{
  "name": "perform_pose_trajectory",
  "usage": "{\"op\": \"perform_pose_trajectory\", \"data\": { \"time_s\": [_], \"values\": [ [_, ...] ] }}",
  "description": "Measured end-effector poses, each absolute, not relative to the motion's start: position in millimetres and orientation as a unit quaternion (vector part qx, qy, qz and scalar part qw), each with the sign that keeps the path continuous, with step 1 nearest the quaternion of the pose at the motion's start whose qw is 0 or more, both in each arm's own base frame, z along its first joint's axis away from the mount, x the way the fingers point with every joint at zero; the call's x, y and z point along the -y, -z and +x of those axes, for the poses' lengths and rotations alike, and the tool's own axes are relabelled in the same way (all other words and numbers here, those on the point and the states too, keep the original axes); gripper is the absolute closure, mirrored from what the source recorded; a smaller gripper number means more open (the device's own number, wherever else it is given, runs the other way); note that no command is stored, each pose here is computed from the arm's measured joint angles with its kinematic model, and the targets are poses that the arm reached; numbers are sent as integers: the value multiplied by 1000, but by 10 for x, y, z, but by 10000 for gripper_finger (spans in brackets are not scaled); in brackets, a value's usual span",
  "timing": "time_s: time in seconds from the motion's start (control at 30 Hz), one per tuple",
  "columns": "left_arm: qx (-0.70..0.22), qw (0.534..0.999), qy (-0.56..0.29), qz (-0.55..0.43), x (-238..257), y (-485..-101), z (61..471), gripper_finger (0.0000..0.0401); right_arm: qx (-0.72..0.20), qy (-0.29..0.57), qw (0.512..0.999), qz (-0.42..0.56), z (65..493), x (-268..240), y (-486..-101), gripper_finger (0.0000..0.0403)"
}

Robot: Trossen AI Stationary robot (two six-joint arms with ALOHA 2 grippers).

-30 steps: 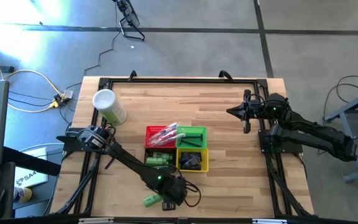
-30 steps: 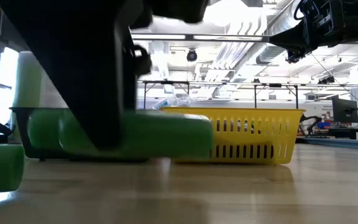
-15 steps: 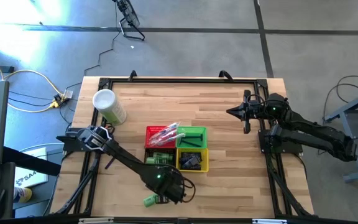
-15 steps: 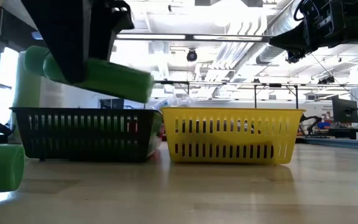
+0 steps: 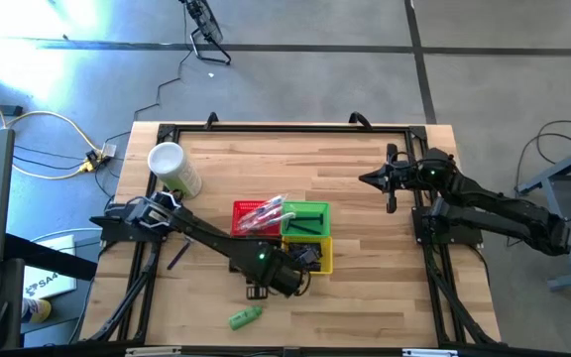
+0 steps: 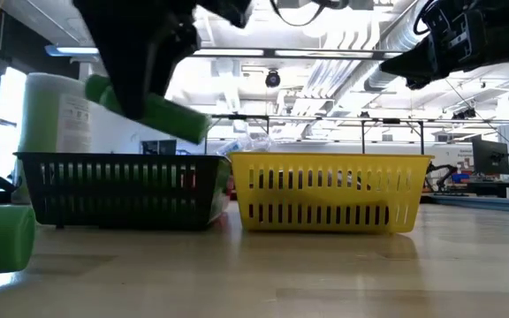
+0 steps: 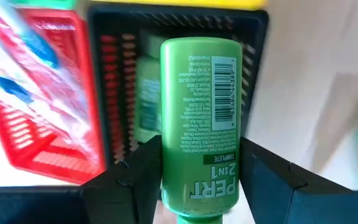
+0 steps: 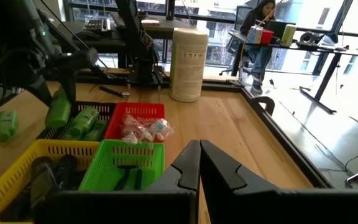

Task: Pick & Place Travel size toiletries
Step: Put the green shampoo bottle into the black bin

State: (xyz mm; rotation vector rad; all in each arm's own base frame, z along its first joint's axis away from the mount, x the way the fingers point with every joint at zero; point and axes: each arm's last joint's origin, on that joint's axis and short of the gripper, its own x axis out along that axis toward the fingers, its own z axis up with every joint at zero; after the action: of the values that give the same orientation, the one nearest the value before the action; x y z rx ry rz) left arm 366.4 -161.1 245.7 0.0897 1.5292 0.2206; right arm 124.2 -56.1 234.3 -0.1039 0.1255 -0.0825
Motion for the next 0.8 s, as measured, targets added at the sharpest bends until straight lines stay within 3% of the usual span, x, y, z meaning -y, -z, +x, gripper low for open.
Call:
{"op": "perform_pose_trajectory", "data": {
  "time_s": [0.4,0.8],
  "values": [
    [-697,699,-137,80,1410,-2457,3629,218,-100,75,990,-65,1331,636,-2254,400],
    [-656,741,-128,64,1327,-2302,3497,218,-105,86,989,-65,1358,658,-2239,400]
  ]
}}
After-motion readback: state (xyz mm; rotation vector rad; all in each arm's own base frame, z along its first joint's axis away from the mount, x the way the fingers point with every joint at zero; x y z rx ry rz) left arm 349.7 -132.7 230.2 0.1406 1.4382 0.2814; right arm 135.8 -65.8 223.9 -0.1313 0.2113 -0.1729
